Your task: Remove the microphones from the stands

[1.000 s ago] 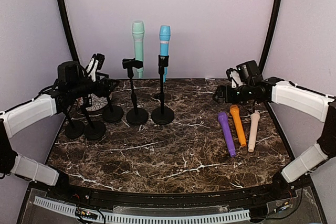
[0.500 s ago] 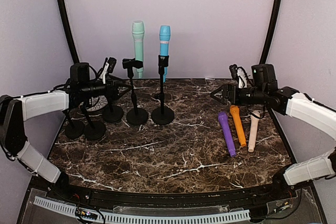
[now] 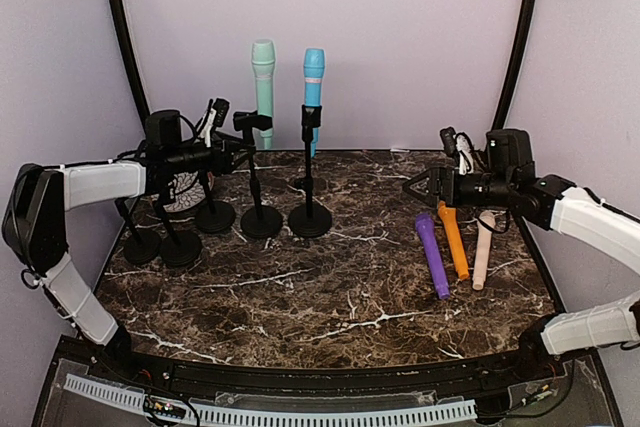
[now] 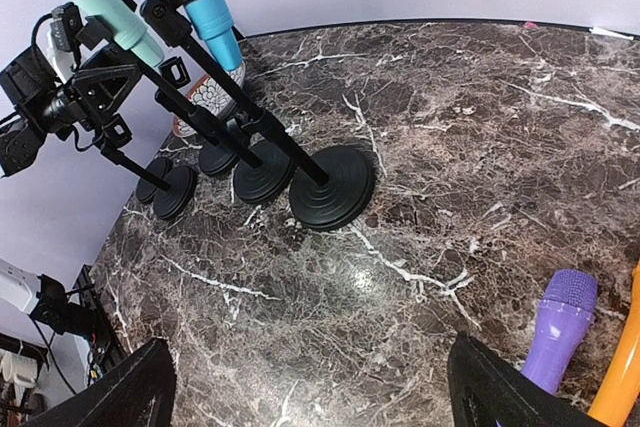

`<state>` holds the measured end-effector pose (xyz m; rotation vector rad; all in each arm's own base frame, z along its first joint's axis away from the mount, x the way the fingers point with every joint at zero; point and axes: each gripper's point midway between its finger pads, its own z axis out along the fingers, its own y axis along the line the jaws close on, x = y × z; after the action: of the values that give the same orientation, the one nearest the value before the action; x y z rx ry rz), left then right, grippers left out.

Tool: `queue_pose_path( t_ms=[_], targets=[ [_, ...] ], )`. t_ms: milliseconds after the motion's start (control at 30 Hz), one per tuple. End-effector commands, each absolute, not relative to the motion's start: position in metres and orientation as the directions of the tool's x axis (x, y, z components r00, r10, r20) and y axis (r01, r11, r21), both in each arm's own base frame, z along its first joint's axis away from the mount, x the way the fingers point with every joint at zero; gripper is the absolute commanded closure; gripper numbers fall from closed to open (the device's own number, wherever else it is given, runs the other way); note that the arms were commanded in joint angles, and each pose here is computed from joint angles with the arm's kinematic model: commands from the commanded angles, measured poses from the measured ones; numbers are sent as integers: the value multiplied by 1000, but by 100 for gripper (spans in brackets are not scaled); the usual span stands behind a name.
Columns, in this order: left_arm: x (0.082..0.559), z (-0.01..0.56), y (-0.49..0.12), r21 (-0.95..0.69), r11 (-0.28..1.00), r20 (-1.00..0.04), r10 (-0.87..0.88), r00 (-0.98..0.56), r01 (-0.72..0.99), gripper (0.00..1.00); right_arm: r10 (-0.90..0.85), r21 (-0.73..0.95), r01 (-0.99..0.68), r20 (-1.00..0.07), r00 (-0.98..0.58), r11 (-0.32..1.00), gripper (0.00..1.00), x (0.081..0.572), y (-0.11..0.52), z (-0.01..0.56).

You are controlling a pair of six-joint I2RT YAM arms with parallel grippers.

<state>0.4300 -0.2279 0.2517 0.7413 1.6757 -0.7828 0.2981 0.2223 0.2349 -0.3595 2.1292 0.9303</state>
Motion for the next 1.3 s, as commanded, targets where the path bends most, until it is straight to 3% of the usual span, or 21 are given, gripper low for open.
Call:
queue_pose_path(
  t_ms=[0, 167, 367, 467, 600, 733, 933, 1133, 1267],
  targets=[
    [436, 272, -232, -71, 584, -987, 74, -141, 809, 55, 72, 496, -546, -781, -620, 675, 4, 299, 222, 249],
    [437, 270, -234, -66, 575, -986, 87, -141, 815, 63, 68, 488, -539, -781, -621, 686, 5, 300, 221, 245],
    [437, 277, -240, -42, 579, -990, 86, -112, 814, 53, 71, 492, -537, -779, -623, 685, 5, 300, 221, 242],
    [439, 283, -239, -30, 599, -994, 67, -87, 801, 53, 71, 494, -534, -776, -627, 685, 5, 300, 221, 240],
    [438, 290, -237, -29, 615, -997, 37, -65, 788, 62, 73, 498, -529, -772, -632, 687, 5, 300, 220, 238],
    [434, 290, -238, -26, 611, -998, 35, -61, 791, 78, 74, 496, -525, -771, -632, 692, 5, 300, 219, 237],
    [426, 290, -239, -9, 604, -997, 53, -51, 797, 91, 79, 499, -518, -769, -635, 695, 5, 300, 219, 236],
    [410, 300, -241, 12, 598, -998, 52, -24, 801, 100, 86, 499, -516, -772, -630, 696, 5, 300, 218, 238],
    [393, 310, -245, 31, 598, -999, 45, 5, 801, 100, 86, 500, -516, -771, -631, 696, 5, 300, 218, 238]
  ],
)
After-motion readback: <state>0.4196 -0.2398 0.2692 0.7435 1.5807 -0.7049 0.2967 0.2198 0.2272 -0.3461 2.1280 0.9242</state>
